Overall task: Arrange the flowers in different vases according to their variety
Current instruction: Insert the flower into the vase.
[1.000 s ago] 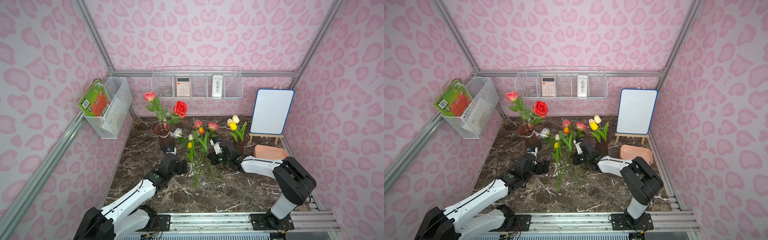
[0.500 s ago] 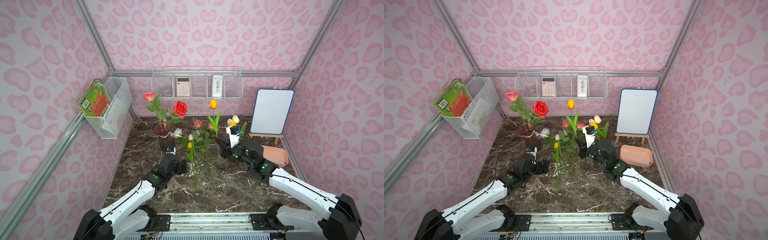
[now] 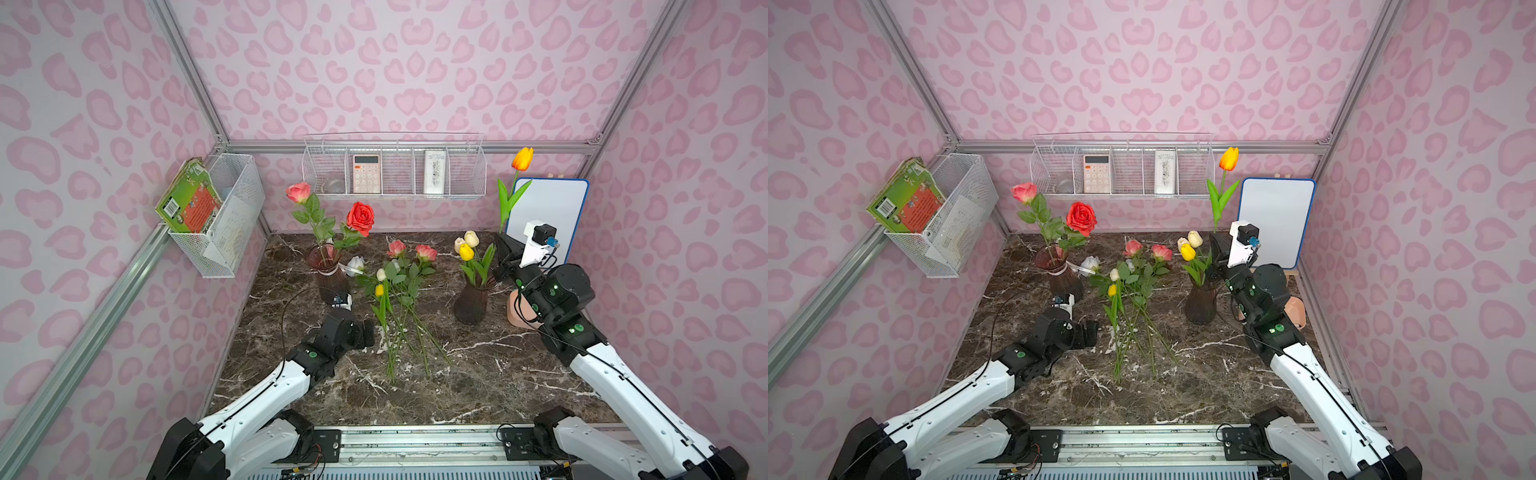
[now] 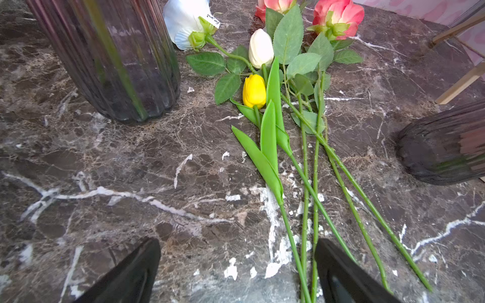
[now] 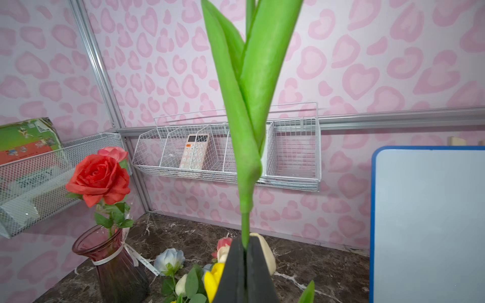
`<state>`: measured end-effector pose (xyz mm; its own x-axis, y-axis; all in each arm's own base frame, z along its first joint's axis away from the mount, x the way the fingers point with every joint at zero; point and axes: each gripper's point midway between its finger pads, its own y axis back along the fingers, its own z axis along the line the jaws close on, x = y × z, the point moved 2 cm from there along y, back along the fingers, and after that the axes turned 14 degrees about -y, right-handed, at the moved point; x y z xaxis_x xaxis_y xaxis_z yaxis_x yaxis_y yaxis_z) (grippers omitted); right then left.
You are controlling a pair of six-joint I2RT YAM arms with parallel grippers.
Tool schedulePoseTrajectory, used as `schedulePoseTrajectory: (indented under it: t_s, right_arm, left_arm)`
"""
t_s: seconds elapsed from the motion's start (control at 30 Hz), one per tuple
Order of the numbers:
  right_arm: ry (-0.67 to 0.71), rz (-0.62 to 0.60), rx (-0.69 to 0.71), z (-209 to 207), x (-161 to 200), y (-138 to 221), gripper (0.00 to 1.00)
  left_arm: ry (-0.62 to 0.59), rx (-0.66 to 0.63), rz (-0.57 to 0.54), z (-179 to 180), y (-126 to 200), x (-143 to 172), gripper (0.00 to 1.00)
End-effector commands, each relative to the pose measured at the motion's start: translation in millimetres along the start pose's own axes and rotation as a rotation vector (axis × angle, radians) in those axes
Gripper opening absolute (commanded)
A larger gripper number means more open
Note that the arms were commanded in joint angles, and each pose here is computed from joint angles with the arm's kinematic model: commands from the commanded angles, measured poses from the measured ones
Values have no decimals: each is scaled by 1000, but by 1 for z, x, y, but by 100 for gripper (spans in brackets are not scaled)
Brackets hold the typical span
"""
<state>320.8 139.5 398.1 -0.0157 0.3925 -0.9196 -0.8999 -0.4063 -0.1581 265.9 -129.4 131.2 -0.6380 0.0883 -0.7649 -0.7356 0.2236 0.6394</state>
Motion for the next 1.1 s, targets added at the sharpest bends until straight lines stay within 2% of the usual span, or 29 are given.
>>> schedulePoseTrajectory:
  t_s: [0.0, 0.23, 0.37, 0.43, 0.57, 0.8, 1.07]
  right_arm:
    - [33, -34, -32, -4, -5, -8, 0]
    - [61, 25, -56, -20, 34, -26, 0]
    - [33, 85, -51, -28, 62, -22, 0]
    - [14, 111, -31, -33, 72, -16, 13]
    - [-6, 149, 8, -39, 82, -4, 29]
    - [-44, 192, 22, -35, 79, 14, 44]
    - [-145, 257, 56, -42, 107, 50, 66]
  left_arm:
    - [-9, -1, -19, 0, 1, -4, 96]
    - [-11, 3, -17, 0, 1, -3, 96]
    - [-12, 2, -23, 0, 2, -4, 96]
    - [-11, 3, -26, 0, 3, -5, 96]
    - [-9, 10, -25, -1, 1, -5, 97]
    - [-9, 10, -21, -2, 0, -5, 97]
    - [-8, 15, -23, -2, 2, -5, 96]
